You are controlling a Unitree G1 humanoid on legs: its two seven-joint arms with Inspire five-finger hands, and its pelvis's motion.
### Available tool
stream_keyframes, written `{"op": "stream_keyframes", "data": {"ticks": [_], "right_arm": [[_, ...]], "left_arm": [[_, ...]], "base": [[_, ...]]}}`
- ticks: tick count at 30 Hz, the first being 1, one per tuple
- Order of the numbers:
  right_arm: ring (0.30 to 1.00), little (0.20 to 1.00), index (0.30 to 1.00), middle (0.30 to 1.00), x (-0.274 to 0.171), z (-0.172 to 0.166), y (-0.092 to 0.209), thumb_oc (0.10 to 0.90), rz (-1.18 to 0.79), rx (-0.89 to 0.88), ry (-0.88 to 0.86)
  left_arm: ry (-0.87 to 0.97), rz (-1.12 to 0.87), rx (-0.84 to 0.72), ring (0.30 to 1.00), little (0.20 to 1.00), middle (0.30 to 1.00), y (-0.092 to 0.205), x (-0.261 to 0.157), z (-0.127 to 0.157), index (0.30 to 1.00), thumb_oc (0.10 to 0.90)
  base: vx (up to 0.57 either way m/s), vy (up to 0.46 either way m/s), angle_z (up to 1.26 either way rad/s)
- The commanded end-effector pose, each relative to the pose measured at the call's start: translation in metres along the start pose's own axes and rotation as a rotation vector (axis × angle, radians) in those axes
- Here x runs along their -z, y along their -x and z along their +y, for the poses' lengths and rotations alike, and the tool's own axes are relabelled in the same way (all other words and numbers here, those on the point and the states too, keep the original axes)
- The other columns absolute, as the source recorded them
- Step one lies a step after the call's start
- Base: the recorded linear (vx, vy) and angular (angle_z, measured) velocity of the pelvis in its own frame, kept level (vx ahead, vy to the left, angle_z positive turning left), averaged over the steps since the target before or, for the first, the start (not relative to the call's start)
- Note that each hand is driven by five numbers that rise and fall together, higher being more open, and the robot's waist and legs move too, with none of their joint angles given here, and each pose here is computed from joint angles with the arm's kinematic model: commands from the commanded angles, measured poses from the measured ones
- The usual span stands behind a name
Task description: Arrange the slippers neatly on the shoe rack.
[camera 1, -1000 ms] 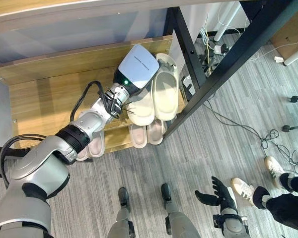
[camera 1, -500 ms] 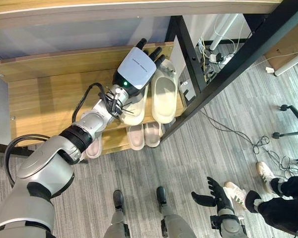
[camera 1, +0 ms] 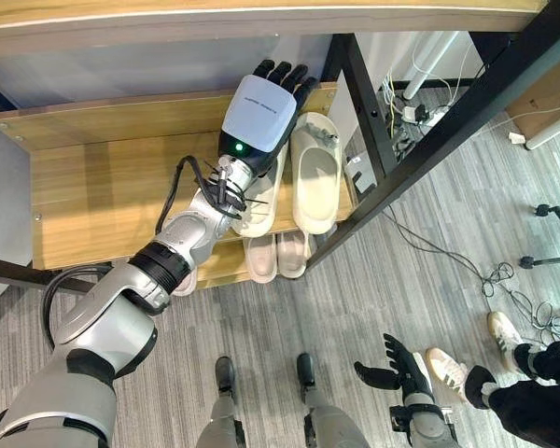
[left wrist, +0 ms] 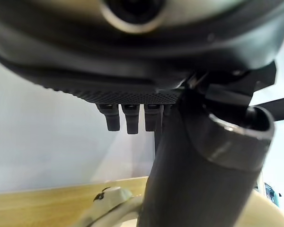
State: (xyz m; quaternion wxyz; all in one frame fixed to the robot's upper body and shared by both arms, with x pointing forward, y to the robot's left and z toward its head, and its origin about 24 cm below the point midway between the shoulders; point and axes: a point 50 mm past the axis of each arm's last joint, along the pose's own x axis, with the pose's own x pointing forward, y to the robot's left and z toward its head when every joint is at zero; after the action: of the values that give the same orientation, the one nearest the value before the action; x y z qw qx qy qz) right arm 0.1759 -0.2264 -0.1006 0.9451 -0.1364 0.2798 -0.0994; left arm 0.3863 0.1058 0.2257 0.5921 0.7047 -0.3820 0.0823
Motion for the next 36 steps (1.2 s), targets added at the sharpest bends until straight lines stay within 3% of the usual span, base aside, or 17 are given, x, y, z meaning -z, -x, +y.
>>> {"op": "stream_keyframes", "data": {"ticks": [1,12,23,36], "right_arm": [[0.900,0.900,0.900,0.900,-0.013,-0.030,-0.005,0.800,-0.064,0.100,-0.012],[0.900,0.900,0.900,0.900,-0.007,-0.021,-0.007,0.800,-0.011,0.070,0.012],[0.900,0.900,0.900,0.900,-0.009,-0.014,-0.010,0.800,0.001,0.058,0.015],[0.900,0.900,0.900,0.900,0.010,0.005,-0.004,0.800,0.112,0.021,0.011]], "left_arm": [[0.039,0.070,-0.212,0.900,0.900,0.900,-0.036,0.010,0.049,0.900,0.800],[0.182,0.069,-0.098,0.900,0.900,0.900,-0.024,-0.003,0.029,0.900,0.800],[0.212,0.081,-0.030,0.900,0.900,0.900,-0.016,-0.004,0.016,0.900,0.800],[0.461,0.116,-0.028,0.900,0.900,0.900,0.022,-0.006,0.005,0.900,0.800]], "base": [[0.00,0.000,0.00],[0.00,0.000,0.00],[0.00,0.000,0.00],[0.04,-0.021,0.05]]}}
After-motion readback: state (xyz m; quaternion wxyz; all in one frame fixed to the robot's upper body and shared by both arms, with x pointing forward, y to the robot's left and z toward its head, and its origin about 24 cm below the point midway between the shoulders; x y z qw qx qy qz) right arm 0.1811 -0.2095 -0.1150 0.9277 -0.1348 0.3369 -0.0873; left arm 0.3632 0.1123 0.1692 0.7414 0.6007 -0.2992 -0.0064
